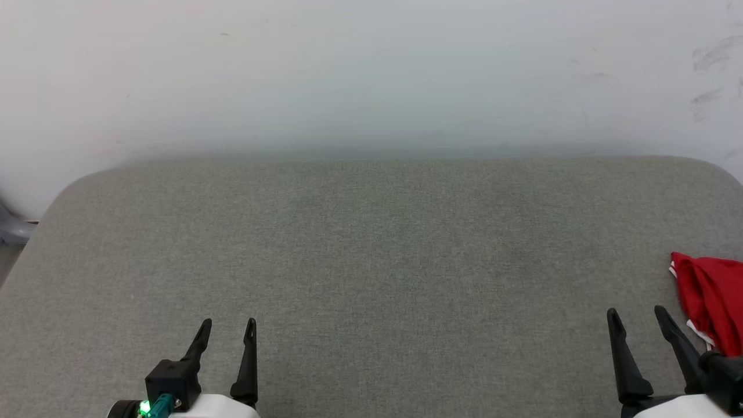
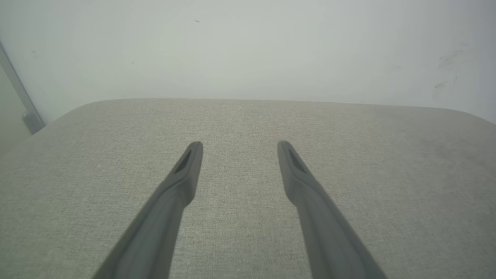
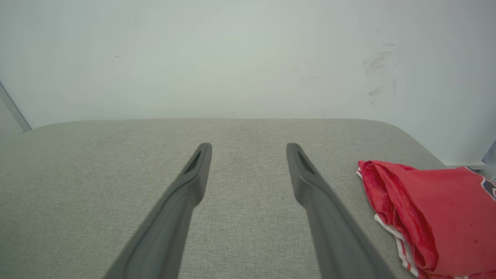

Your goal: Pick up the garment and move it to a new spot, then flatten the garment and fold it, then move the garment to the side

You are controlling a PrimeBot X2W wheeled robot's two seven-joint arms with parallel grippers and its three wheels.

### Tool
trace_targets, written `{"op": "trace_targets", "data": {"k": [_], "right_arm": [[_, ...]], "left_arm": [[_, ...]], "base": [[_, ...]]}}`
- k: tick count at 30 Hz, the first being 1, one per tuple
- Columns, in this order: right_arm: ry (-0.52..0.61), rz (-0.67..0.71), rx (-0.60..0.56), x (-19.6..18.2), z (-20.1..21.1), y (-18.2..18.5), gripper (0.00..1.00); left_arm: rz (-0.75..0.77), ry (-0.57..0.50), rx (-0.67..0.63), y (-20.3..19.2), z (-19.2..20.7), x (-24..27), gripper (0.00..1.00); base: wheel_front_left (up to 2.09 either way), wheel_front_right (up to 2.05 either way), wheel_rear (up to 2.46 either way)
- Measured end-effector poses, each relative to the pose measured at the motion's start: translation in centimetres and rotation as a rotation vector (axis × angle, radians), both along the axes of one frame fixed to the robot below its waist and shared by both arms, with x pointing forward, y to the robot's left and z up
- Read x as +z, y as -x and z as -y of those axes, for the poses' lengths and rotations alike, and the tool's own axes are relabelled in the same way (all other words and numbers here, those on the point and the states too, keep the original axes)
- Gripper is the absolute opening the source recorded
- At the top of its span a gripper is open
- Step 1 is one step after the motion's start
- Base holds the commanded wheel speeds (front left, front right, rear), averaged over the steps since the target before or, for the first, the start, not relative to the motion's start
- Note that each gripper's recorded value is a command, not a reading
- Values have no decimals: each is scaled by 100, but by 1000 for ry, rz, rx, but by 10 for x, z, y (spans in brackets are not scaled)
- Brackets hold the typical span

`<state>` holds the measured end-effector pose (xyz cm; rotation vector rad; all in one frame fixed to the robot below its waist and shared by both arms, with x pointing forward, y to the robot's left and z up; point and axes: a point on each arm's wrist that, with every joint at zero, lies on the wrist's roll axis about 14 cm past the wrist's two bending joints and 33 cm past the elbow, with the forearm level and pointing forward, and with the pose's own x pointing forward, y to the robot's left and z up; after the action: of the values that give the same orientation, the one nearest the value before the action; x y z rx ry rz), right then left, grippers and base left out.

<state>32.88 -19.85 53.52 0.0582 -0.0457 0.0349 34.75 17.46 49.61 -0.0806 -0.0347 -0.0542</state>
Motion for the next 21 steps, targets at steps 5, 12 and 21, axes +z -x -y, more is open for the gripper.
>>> {"op": "trace_targets", "data": {"k": [5, 12, 21], "right_arm": [[4, -3, 2, -1, 1, -1, 100], [-21, -83, -1, -26, -1, 3, 0], [-201, -112, -11, -35, 1, 1, 0]], "left_arm": [[-5, 4, 3, 0, -1, -2, 100], [-112, 25, 12, 14, 1, -34, 0], [-163, 197, 58, 12, -6, -39, 0]], "base": [[0, 0, 0], [0, 0, 0], [0, 0, 0]]}}
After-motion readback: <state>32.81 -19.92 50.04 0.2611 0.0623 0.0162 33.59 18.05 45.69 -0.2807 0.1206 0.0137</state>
